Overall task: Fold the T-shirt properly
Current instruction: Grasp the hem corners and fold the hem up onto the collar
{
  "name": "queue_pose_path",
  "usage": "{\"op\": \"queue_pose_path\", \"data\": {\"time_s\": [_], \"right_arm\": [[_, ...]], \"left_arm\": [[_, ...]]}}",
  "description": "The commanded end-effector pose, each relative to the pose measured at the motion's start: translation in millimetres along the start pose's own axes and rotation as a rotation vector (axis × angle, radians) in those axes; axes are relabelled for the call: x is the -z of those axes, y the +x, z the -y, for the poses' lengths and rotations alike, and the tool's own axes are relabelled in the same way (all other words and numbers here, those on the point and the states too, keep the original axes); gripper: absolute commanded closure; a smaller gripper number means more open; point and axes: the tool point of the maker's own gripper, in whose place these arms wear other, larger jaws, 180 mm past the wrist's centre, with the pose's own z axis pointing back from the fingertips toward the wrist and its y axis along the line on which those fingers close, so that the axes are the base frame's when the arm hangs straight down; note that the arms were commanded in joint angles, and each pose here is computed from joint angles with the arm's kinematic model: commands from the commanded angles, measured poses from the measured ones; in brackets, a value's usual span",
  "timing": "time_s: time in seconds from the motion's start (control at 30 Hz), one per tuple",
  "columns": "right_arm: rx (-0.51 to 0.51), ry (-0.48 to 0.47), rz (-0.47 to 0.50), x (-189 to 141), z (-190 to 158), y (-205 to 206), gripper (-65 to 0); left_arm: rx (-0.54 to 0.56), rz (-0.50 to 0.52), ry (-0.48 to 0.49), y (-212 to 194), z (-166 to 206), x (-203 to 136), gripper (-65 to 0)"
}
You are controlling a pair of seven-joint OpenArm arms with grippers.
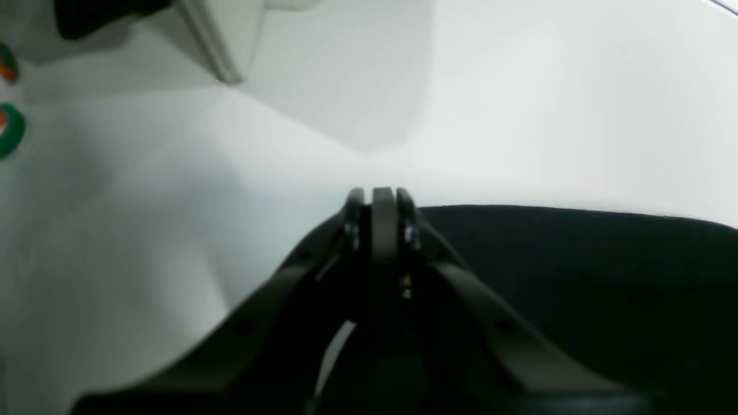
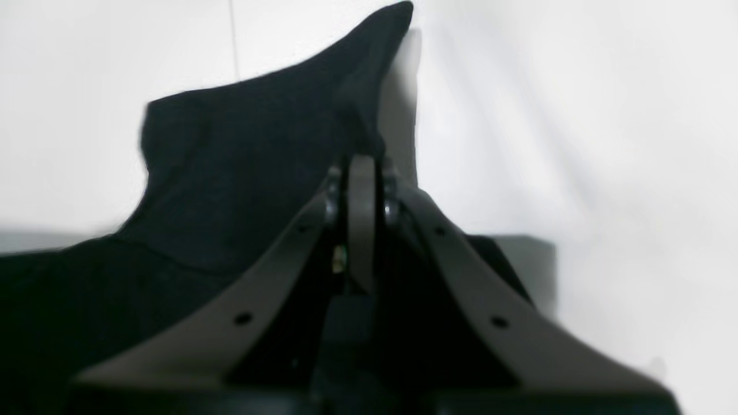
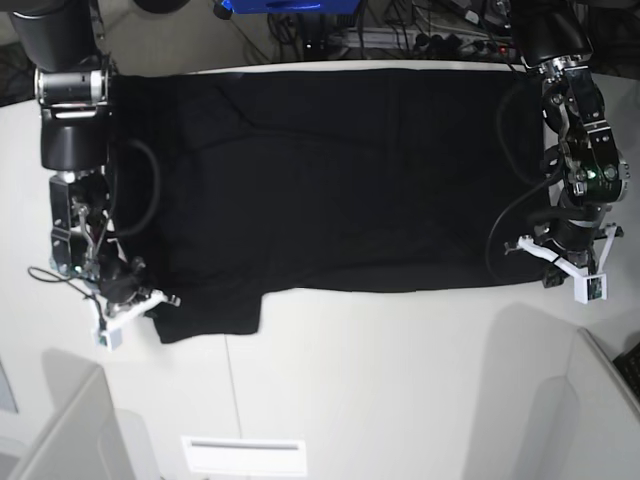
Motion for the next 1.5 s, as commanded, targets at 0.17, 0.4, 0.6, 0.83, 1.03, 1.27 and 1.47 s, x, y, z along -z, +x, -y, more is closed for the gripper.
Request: {"op": "queue_pose_path", "data": {"time_s": [0.17,0.4,0.6,0.83,1.03,1.27,1.47], "right_arm": [[-0.001,0.009,0.070,-25.5,2.9,20.4,0.0],[0.005,0.005,0.054,-49.0,7.4,10.7,0.0],[0.006,-0.007,0.044,-68.2,13.4,-0.9,0.0],[0.006,-0.029,0.036,-92.7,20.7,-12.9,0.0],[0.006,-0.052,0.020,-115.7,26.2,-25.2,0.0],[-0.002,-0.084,0.010,-139.9,33.0,-31.6,0.0],[-0.021,-0.106,-0.005,-158.1,34.4,-39.8,0.0]], "left_arm": [[0.053,0.020,0.007,-1.3,-0.9,-20.5,0.0],[0.087,-0.052,-0.008,-33.5,-0.4,-29.9,0.0],[-0.010,-0.040,-0.097,-39.6,-15.4,-50.7,0.0],[-0.083,-0.059,-0.110,-51.3,-32.2,-68.3,0.0],[-0.078,-0.082,-0.102,-59.9,-35.0,-72.4,0.0],[-0.091,-0.095,-0.138,-62.0,-31.6,-76.1,0.0],[-0.115,-0.117,-0.197,-65.9,-27.7,-84.3,0.0]]}}
